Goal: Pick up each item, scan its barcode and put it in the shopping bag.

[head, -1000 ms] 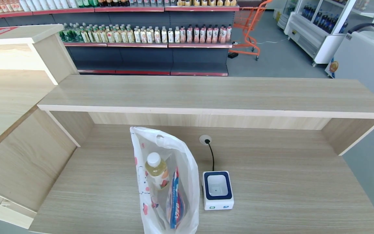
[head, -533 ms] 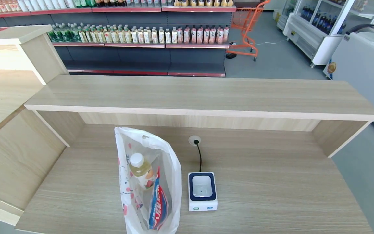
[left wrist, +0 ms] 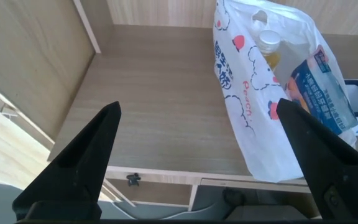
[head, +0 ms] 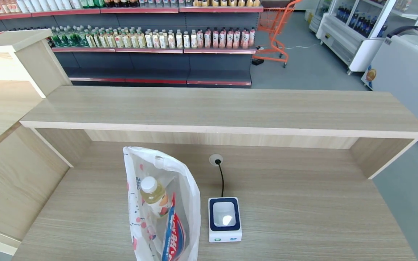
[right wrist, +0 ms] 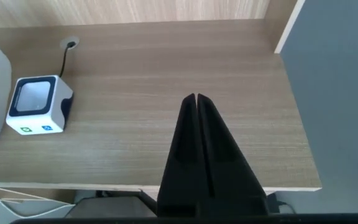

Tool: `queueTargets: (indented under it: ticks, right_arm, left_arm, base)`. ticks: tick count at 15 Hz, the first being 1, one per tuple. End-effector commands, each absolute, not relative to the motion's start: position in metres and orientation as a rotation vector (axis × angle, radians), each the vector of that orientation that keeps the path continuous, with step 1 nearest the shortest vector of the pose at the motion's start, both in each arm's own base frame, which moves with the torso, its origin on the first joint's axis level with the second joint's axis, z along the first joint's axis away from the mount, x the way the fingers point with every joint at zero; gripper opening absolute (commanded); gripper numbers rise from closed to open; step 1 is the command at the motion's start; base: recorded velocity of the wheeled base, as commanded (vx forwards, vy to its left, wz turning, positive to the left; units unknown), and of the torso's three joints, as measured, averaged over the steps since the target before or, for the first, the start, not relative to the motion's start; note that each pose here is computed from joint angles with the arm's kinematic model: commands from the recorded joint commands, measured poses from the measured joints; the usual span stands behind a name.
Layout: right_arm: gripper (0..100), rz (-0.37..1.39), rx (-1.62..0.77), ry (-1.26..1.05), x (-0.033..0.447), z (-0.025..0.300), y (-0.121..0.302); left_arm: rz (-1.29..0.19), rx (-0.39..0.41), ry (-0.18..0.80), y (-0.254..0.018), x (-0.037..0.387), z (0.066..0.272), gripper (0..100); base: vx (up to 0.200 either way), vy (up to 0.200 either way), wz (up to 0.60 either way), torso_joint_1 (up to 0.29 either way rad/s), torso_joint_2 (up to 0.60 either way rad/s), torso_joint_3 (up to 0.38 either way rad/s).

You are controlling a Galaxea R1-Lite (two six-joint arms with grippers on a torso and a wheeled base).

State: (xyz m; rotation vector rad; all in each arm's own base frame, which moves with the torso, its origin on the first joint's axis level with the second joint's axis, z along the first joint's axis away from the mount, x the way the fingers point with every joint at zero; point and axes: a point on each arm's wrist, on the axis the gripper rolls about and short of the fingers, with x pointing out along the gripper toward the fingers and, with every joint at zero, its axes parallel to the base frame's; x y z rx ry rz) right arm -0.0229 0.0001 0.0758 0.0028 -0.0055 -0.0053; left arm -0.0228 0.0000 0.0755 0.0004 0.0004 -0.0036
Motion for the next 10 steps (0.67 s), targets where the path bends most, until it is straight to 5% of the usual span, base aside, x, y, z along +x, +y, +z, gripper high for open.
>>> queueTargets:
  ticks: [1,10]
  right_arm:
    - [0,-0.005,0.003,-0.003,-0.0228,0.0758,0.0001]
    - [0,-0.005,0.002,-0.003,-0.0228,0.0758,0.0001]
  left_arm:
    - [-0.003,0.0,0.0,0.0,-0.0228,0.0755,100]
    - [-0.003,0.0,0.0,0.0,-0.0228,0.0755,100]
  base:
    - [0.0,0.0,0.0,0.0,0.0,0.0]
    - [0.0,0.0,0.0,0.0,0.0,0.0]
